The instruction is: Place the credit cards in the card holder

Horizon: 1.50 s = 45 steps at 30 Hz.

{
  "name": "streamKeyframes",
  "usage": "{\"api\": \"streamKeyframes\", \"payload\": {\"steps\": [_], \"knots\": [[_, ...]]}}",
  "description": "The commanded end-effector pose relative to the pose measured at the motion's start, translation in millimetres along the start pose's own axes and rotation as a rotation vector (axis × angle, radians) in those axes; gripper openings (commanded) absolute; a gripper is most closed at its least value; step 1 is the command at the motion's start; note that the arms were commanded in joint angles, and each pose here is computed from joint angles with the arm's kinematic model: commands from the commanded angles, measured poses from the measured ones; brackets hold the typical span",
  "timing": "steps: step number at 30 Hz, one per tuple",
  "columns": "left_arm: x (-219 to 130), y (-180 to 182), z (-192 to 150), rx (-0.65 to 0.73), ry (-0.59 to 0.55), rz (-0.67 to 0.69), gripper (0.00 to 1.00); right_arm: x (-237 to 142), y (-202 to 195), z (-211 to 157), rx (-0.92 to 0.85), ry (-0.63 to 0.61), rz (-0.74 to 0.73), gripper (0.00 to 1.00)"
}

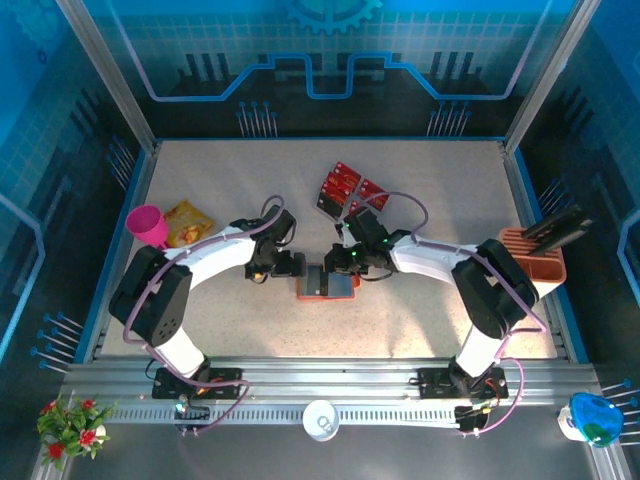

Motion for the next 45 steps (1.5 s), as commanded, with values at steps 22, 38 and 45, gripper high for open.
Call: {"api": "streamKeyframes", "payload": {"steps": [22,38,45], "knots": [[36.4,9.5,-5.0,0.021,0.109,0.104,0.99,55.2,18.9,-9.9,-0.074,0.197,-0.08,0.07],[38.2,11.5,-7.5,0.034,0.109,0.098,0.99,18.9,12.7,-10.5,-0.07,0.13,-0.133,0.06],[41.2,12.0,-7.8,0.038,0.112,0.101,0.99,28.2,4.2,-16.4,-0.059,0.154,-0.161,0.05]]}}
Point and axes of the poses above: each hand's point on the last joint's axis, 136 mm out from that joint toward the fingers, its own x axis out along the fingers, its own y axis along the line the jaws close on, z = x × y, the point moved 10 cm from there along -x, back along the fingers, and after that the axes turned 11 degrees about -x, right-handed, at the moved point
